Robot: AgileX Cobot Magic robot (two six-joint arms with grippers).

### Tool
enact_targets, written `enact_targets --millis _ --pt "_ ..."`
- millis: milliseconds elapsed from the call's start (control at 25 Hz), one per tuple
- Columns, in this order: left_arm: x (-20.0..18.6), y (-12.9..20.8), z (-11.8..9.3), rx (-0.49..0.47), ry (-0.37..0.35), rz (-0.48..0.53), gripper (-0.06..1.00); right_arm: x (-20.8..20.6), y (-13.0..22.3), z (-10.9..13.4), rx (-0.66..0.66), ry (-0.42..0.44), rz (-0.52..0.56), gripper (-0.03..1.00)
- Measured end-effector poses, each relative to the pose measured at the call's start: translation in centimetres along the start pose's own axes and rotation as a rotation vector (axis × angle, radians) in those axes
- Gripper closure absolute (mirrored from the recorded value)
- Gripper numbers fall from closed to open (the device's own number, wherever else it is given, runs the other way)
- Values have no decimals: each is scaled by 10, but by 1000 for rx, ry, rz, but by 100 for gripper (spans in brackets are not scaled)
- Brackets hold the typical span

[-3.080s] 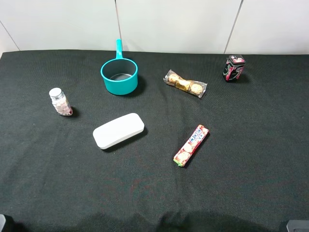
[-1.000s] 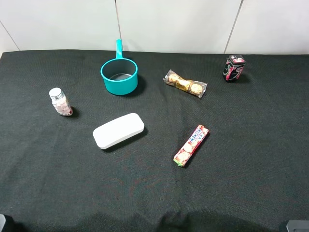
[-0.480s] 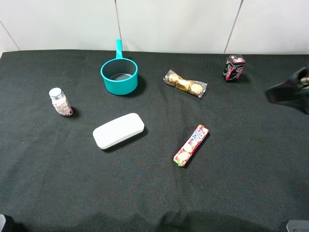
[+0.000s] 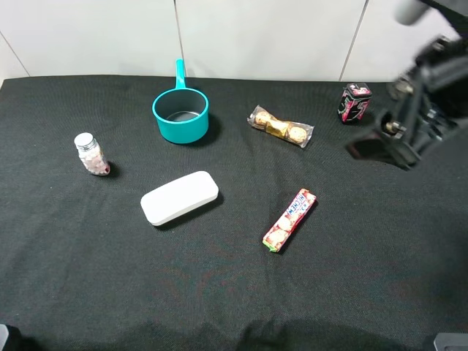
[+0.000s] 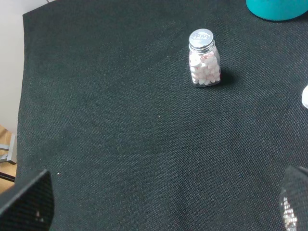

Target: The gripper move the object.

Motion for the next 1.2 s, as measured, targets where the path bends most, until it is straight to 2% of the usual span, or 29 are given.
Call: enact_targets --millis 240,520,960,1200 --pt "0 0 0 0 0 0 -5 21 -35 23 -155 -48 23 27" --pt "0 0 0 0 0 0 -5 45 -60 46 -285 -118 39 27" --pt "0 0 0 0 0 0 -5 83 -66 69 -436 -285 90 27" --pt "0 0 0 0 0 0 -5 104 -58 84 -524 -317 134 27"
Point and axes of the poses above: a point on each arm's last joint axis where the gripper is mounted, x pointing out along that axis toward the gripper, z along the wrist's bending axis when the last joint is at zero, y = z × x, the point moved 7 cm from there along x, pointing out along that axis toward the gripper, and after that the axes turned 15 degrees about x, right-handed, at the moved point
